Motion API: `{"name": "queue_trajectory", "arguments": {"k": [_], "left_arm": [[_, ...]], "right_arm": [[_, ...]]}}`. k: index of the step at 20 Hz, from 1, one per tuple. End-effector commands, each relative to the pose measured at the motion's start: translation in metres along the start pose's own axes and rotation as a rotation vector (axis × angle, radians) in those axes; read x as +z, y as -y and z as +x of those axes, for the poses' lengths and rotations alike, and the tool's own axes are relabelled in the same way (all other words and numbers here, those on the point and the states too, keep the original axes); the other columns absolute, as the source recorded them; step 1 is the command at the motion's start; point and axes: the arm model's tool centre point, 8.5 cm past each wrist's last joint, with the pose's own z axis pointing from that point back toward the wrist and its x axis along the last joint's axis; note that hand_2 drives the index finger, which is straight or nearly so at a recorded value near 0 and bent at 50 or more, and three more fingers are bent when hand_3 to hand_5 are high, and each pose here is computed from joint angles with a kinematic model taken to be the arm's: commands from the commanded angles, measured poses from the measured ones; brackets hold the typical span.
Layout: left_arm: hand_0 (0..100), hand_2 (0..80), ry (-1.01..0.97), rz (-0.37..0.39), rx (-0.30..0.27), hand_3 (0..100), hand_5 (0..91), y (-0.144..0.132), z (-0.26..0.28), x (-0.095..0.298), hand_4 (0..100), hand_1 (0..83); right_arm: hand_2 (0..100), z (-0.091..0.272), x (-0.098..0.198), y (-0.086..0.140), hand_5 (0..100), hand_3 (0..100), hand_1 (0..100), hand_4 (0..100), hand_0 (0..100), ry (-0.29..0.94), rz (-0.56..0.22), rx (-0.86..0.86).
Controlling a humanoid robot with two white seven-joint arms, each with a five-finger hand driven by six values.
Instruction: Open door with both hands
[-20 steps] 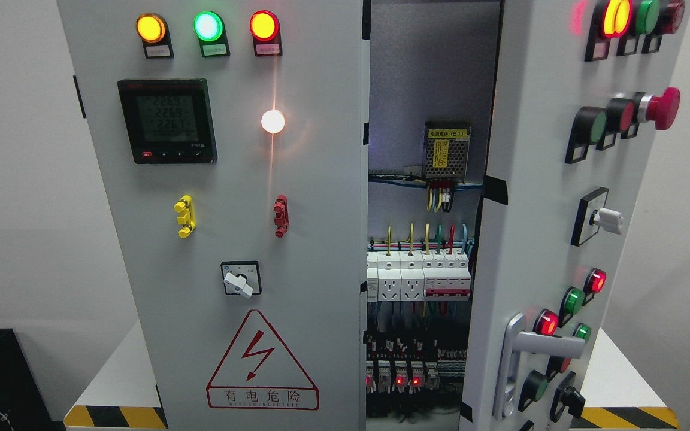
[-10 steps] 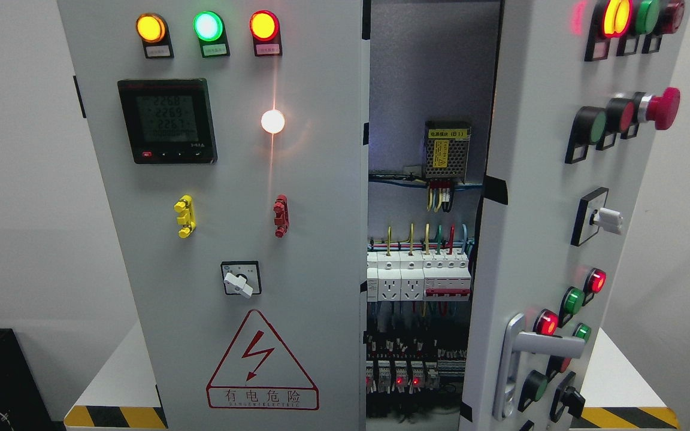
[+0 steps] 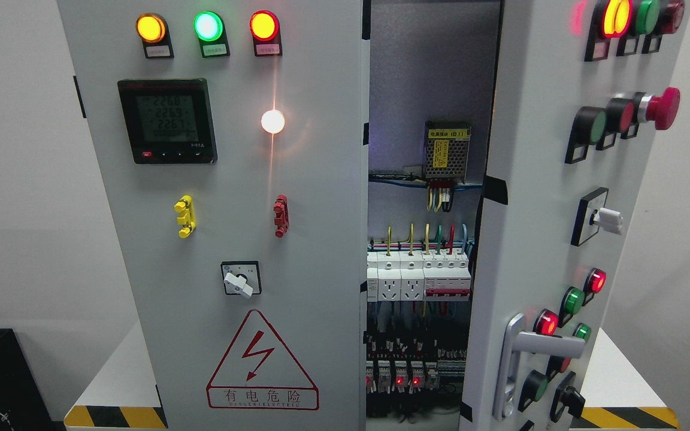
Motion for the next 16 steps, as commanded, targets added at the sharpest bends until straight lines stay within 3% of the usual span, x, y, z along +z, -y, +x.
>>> {"name": "queue_trajectory", "arguments": {"k": [1,5,10,16], "left_arm": [[0,0.0,0.036,-0.005,0.008,0,0.0,0.000,0.004,-0.001,0,0.0],[0,0.0,0.147,0.008,0.015,0,0.0,-0.021,0.021,0.000,0,0.0],[0,0.0,0.243,-0.006,0.017,0,0.0,-0.022,0.037,0.006,0,0.0],[0,0.0,0.312,0.023,-0.014,0,0.0,-0.049,0.053,0.011,0,0.0]], "right_arm": [[0,0.000,0.000,0.000,0,0,0,0,19,0.000,0.000,0.000],[0,0.000,0.000,0.000,0,0,0,0,19,0.000,0.000,0.000],[0,0.000,0.000,0.000,0,0,0,0,19,0.000,0.000,0.000],[0,0.000,0.000,0.000,0,0,0,0,19,0.000,0.000,0.000]]}}
